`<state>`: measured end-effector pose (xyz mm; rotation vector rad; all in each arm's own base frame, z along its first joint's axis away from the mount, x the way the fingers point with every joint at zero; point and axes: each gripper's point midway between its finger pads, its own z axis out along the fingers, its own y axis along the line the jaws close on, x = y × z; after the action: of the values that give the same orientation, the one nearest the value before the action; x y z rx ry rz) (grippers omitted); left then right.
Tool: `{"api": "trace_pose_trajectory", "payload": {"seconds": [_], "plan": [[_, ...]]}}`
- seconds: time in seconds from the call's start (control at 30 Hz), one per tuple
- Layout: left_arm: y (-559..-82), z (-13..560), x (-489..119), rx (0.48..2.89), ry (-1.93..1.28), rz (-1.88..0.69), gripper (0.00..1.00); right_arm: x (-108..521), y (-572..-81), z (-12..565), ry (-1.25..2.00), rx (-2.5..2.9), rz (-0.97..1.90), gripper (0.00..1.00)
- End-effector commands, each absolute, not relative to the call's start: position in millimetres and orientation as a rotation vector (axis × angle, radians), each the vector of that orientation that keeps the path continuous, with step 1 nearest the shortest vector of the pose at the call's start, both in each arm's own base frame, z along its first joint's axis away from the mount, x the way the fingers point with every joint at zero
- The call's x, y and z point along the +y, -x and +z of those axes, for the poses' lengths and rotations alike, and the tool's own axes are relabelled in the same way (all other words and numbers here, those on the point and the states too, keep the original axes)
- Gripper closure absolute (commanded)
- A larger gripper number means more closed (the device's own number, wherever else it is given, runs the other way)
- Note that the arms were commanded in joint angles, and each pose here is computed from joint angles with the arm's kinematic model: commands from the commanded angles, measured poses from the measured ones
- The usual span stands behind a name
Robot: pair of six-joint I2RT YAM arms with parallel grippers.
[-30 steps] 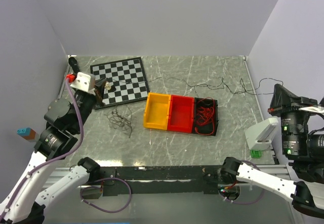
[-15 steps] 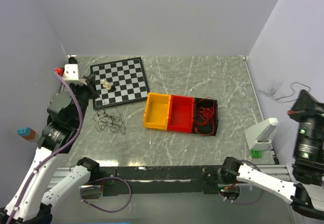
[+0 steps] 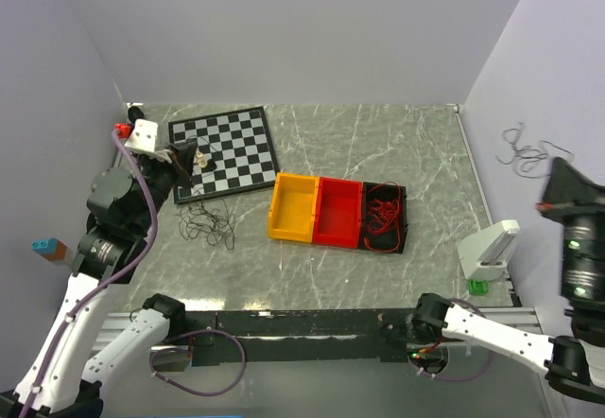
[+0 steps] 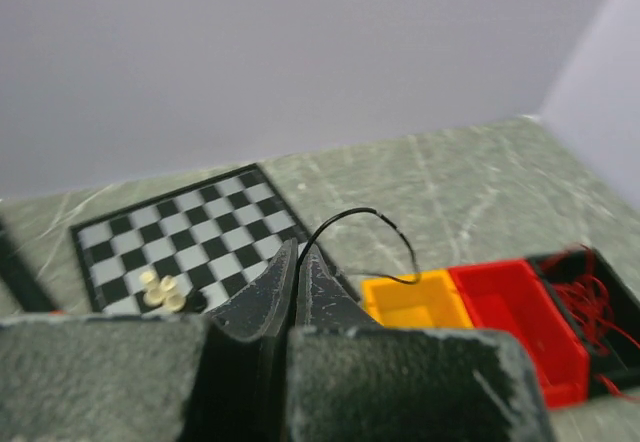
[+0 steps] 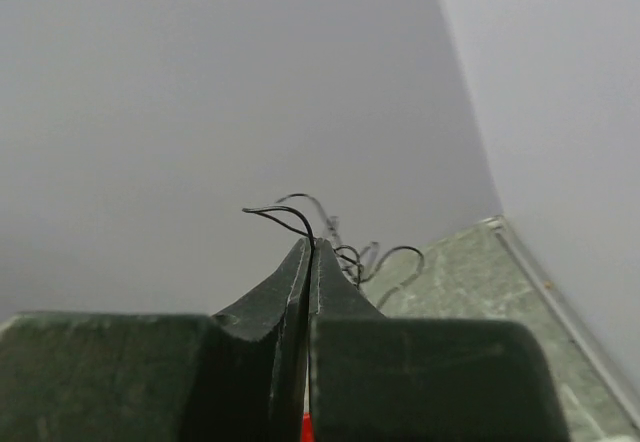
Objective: Untangle the cables
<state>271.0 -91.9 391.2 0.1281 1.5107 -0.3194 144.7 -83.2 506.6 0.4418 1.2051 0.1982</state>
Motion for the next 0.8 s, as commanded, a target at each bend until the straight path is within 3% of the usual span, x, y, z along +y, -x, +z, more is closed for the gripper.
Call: {"api": "trace_pose_trajectory", "payload": {"seconds": [0.0,0.27,0.53,0.77], "plan": [[-239.2,436.7,-120.1,1.349,-0.346,-0.446,0.99,34.2,-187.0,485.7,-0.160,1.340,0.278,1.00],[-209.3,468.9,-108.4,1.219,-0.422,-0.364,0.99,171.6,-242.5,429.3,0.052,1.522,0.427,1.00],[-170.5,484.7,-110.6,1.089,-0.543,-0.357,0.99,235.8,-286.9,368.8,0.140,1.664,0.472,1.00],[-185.7,464.1,-120.4,1.122,-0.570,-0.375,0.99,267.3,-312.2,300.8,0.177,1.817,0.452,1.00]]}}
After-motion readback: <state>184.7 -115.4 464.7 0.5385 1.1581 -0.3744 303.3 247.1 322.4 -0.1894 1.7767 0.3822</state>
